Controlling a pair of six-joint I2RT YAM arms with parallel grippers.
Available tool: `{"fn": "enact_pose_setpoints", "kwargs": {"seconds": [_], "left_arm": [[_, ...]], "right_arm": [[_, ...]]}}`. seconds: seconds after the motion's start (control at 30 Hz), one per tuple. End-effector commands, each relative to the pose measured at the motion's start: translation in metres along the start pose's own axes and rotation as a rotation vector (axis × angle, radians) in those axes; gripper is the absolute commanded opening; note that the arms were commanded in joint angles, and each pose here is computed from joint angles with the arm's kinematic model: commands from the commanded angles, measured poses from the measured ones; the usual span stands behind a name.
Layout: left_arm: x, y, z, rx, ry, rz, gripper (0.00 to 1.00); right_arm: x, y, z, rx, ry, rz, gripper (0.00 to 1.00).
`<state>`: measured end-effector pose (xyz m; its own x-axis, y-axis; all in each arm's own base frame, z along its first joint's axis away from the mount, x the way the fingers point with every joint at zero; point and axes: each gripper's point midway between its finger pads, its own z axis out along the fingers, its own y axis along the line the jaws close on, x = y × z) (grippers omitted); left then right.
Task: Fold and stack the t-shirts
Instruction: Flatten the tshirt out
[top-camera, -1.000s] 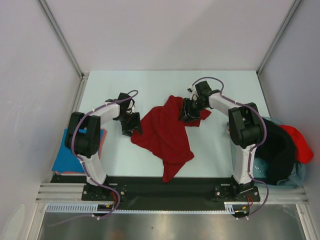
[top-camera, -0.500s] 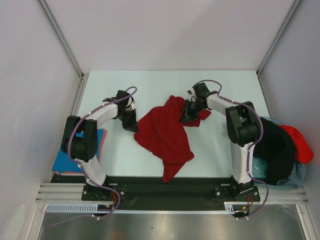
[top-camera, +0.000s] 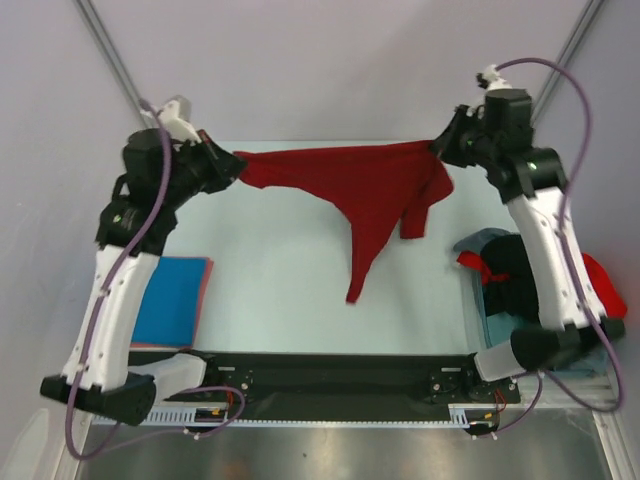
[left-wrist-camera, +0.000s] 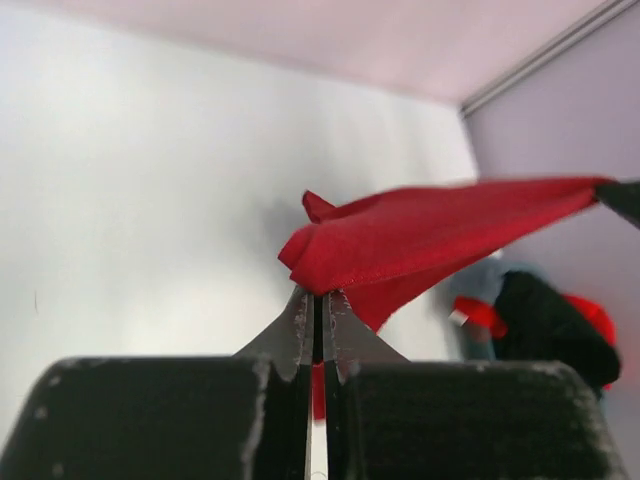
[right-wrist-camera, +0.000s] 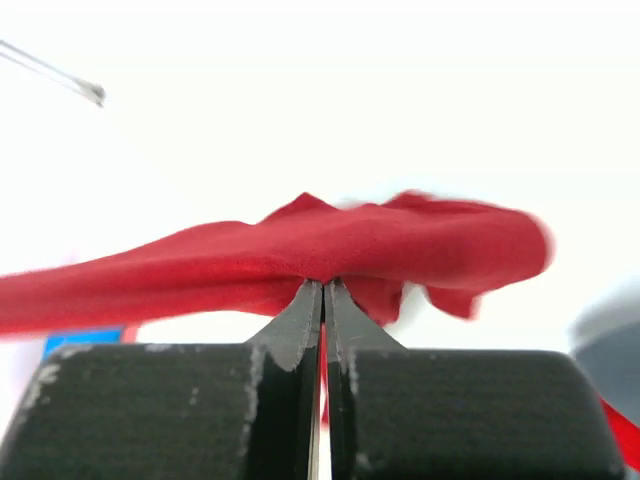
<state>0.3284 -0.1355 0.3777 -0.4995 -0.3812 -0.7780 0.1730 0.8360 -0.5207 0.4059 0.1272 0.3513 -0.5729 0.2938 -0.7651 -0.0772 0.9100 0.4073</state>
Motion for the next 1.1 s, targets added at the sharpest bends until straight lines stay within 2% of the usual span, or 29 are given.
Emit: {"fn": "enact_pose_setpoints", "kwargs": {"seconds": [0.0,0.07,0.1,0.23,0.3,0.37,0.5,0.53,0.63,0.67,0.73,0.77,0.8,0.83,0.87,0.93,0.97,1.0,1.07], "left_arm": [[-0.052,-0.024,-0.049,0.028,-0.216,0.012,0.00],[-0.069,-0.036,-0.071,0.071,-0.308,0.014,0.00],[-0.081,-0.046,-0.093,0.107,-0.380,0.020,0.00],[-0.096,-0.060,-0.132,0.155,-0.490,0.023,0.00],[-0.097,-0.062,-0.138,0.164,-0.498,0.022,0.00],[-0.091,-0.060,-0.131,0.162,-0.472,0.019,0.00],[-0.051,-0.031,-0.083,0.094,-0.322,-0.010,0.00],[-0.043,-0.021,-0.073,0.059,-0.298,-0.012,0.00],[-0.011,0.025,-0.040,-0.115,-0.204,-0.013,0.01],[-0.001,0.042,-0.026,-0.175,-0.159,-0.024,0.00],[0.021,0.066,-0.006,-0.232,-0.081,-0.019,0.00],[0.039,0.088,0.010,-0.289,-0.032,-0.008,0.00],[0.042,0.099,0.020,-0.314,-0.032,0.004,0.00],[0.045,0.113,0.024,-0.356,-0.018,0.010,0.00],[0.048,0.137,0.026,-0.419,-0.010,0.002,0.00],[0.049,0.161,0.045,-0.445,0.009,0.038,0.00],[0.048,0.175,0.049,-0.473,0.021,0.034,0.00],[0.057,0.190,0.061,-0.496,0.073,0.033,0.00],[0.068,0.208,0.072,-0.507,0.152,0.038,0.00]], "right_arm": [[-0.041,-0.008,-0.097,0.110,-0.236,-0.034,0.00],[-0.055,-0.003,-0.129,0.095,-0.328,-0.037,0.00],[-0.070,0.007,-0.164,0.053,-0.438,-0.038,0.00],[-0.095,0.025,-0.222,-0.039,-0.638,-0.036,0.00],[-0.105,0.034,-0.229,-0.075,-0.677,-0.035,0.00],[-0.110,0.040,-0.212,-0.094,-0.648,-0.033,0.00],[-0.104,0.053,-0.133,-0.166,-0.502,-0.040,0.00],[-0.104,0.050,-0.096,-0.161,-0.459,-0.032,0.00],[-0.096,0.050,-0.032,-0.189,-0.363,0.005,0.00],[-0.090,0.045,0.013,-0.192,-0.316,0.018,0.00],[-0.079,0.048,0.060,-0.240,-0.249,0.062,0.00],[-0.053,0.040,0.112,-0.257,-0.141,0.097,0.00],[-0.044,0.038,0.133,-0.263,-0.096,0.120,0.00],[-0.061,0.050,0.135,-0.299,-0.112,0.131,0.02],[-0.014,0.032,0.181,-0.251,0.063,0.175,0.06],[-0.028,0.039,0.183,-0.257,0.081,0.174,0.16],[-0.008,0.026,0.183,-0.195,0.172,0.194,0.19],[0.004,0.017,0.191,-0.168,0.214,0.190,0.27],[0.021,0.000,0.186,-0.115,0.270,0.152,0.34]]}}
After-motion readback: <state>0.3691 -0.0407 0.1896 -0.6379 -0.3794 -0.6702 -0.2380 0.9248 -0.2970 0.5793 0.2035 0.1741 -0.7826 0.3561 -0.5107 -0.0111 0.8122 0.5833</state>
